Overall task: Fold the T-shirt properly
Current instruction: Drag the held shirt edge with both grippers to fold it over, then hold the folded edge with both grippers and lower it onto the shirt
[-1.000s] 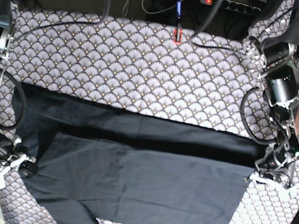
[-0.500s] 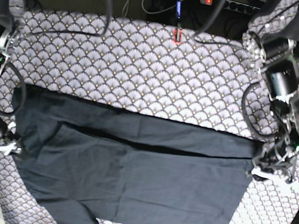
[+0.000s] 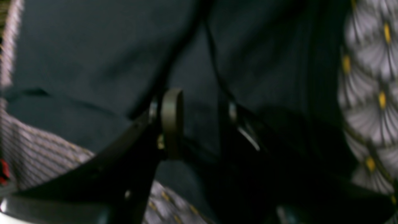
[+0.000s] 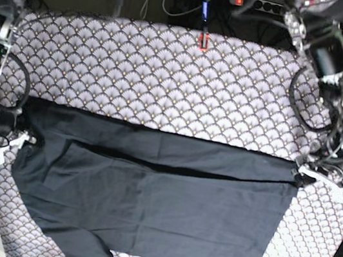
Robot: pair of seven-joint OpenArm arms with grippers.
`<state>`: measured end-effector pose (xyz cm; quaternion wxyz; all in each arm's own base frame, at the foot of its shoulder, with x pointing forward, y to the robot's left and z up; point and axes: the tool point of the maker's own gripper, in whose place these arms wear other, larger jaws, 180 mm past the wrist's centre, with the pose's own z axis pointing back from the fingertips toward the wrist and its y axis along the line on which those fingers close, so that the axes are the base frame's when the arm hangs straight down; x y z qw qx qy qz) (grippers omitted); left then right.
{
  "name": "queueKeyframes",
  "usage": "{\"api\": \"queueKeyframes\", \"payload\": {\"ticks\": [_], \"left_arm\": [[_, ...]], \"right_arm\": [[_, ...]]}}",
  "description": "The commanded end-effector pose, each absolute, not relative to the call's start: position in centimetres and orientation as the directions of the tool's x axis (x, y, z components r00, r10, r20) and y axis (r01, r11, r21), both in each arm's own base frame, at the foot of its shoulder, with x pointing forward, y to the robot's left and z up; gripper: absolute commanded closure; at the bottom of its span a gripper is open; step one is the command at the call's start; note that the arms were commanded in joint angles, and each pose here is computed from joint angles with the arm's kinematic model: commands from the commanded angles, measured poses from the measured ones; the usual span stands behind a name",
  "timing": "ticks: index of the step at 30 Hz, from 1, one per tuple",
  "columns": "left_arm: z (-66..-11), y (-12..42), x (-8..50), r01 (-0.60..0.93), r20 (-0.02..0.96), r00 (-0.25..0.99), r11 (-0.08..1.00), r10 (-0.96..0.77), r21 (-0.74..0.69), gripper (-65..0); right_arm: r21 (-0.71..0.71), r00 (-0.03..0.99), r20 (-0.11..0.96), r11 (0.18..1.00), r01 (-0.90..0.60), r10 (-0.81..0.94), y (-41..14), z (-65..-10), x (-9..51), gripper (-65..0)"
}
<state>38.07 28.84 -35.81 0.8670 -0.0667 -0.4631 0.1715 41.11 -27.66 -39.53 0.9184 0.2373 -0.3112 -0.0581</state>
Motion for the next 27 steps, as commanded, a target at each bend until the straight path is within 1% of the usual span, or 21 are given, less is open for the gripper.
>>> {"api": "queueKeyframes", "payload": {"ticks": [1, 3, 7, 11, 13, 18, 27], "left_arm": [[-33.1, 29.1, 38.9, -0.199, 0.826, 0.448, 0.939, 0.343, -0.281, -41.2], [-32.9, 28.6, 37.6, -0.169, 0.829, 0.456, 0.946, 0.323, -0.276, -40.7], [-34.5, 28.6, 35.3, -0.176, 0.820, 0.475, 0.948, 0.319, -0.267, -40.8], [-36.2, 28.1, 34.7, -0.181, 0.800, 0.499, 0.943, 0.334, -0.280, -40.8], [-37.1, 28.1, 34.5, -0.189, 0.784, 0.515, 0.939, 0.345, -0.289, -40.8], [-38.6, 27.9, 34.3, -0.205, 0.754, 0.541, 0.928, 0.372, -0.311, -40.9], [-37.2, 28.0, 36.2, -0.197, 0.772, 0.509, 0.925, 0.380, -0.326, -41.0]], "right_arm": [[0.455, 0.743, 0.615, 0.888, -0.064, -0.262, -29.2, -36.6, 42.9, -20.6], [0.430, 0.749, 0.614, 0.902, -0.051, -0.250, -30.8, -36.4, 42.3, -20.6], [0.372, 0.761, 0.615, 0.927, -0.049, -0.207, -32.8, -36.9, 40.3, -20.6], [0.293, 0.753, 0.651, 0.947, -0.134, -0.095, -31.9, -36.7, 38.5, -20.6], [0.275, 0.757, 0.650, 0.947, -0.165, -0.057, -31.1, -37.2, 37.3, -20.6], [0.280, 0.777, 0.629, 0.942, -0.184, -0.035, -29.9, -38.9, 35.1, -20.6], [0.282, 0.771, 0.635, 0.944, -0.171, -0.050, -30.2, -39.6, 34.4, -20.6]]}}
